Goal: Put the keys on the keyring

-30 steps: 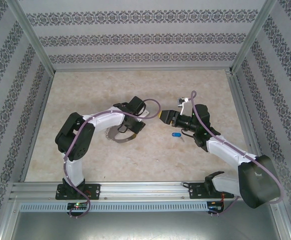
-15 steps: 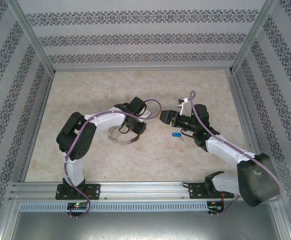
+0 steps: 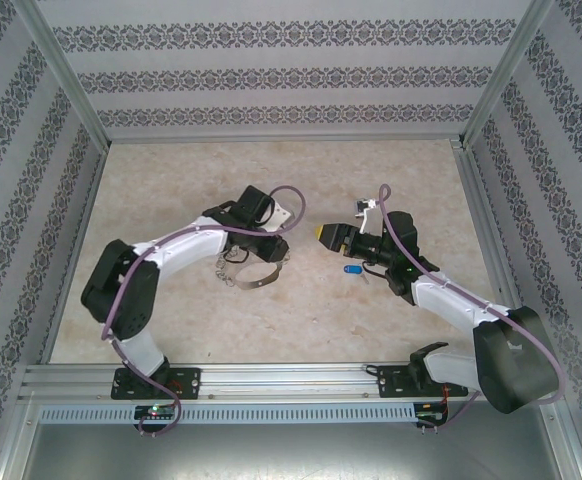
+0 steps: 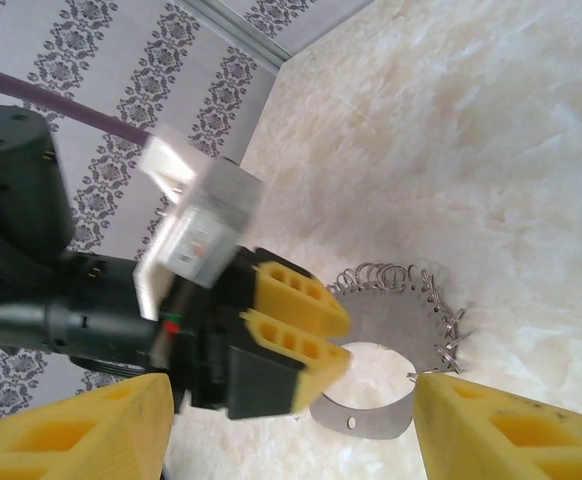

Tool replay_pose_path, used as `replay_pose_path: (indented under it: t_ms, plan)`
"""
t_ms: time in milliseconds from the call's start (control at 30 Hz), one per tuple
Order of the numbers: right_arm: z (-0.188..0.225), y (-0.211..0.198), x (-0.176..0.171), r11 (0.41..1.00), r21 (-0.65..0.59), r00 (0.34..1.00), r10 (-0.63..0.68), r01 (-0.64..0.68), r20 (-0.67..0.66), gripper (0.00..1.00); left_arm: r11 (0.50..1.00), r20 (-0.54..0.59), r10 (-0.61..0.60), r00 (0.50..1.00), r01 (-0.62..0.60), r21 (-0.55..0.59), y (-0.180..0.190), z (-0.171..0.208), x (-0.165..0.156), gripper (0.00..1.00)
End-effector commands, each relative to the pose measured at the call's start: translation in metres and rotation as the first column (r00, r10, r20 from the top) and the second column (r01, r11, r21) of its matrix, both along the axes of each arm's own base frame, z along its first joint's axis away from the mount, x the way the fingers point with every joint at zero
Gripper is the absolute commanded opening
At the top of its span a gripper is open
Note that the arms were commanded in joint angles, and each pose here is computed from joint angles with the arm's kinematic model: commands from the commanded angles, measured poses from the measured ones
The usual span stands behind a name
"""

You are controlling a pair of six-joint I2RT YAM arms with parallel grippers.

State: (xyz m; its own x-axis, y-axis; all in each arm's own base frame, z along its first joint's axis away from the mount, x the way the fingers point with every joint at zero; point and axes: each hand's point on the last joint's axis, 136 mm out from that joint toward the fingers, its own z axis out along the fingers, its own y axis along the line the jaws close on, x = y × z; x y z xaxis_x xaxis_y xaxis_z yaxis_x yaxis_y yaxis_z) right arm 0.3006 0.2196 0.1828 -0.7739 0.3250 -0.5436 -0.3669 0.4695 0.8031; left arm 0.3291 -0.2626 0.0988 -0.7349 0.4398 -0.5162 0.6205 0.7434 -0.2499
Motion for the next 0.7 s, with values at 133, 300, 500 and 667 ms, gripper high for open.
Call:
replay_pose_path:
  t_ms: [133, 300, 500, 667]
  plan:
    - [0.003, -0.005, 0.005, 1.0, 0.008, 0.999, -0.025, 0.025, 0.022, 0.67, 0.998, -0.004, -0.032, 0.999, 0.032, -0.057, 0.0, -0.013, -0.01, 0.32]
    - [0.002, -0.002, 0.006, 1.0, 0.008, 1.0, -0.019, 0.019, 0.019, 0.68, 0.995, 0.003, -0.03, 1.0, 0.03, -0.097, -0.003, -0.027, -0.014, 0.32]
    - [0.0, -0.001, 0.007, 1.0, 0.007, 1.0, -0.017, 0.017, 0.013, 0.69, 0.988, 0.051, -0.033, 0.998, 0.04, -0.147, -0.006, -0.032, -0.014, 0.32]
    - [0.001, 0.0, 0.006, 1.0, 0.009, 1.0, -0.015, 0.015, 0.015, 0.69, 0.989, 0.079, -0.017, 0.997, 0.028, -0.146, -0.005, -0.038, -0.008, 0.32]
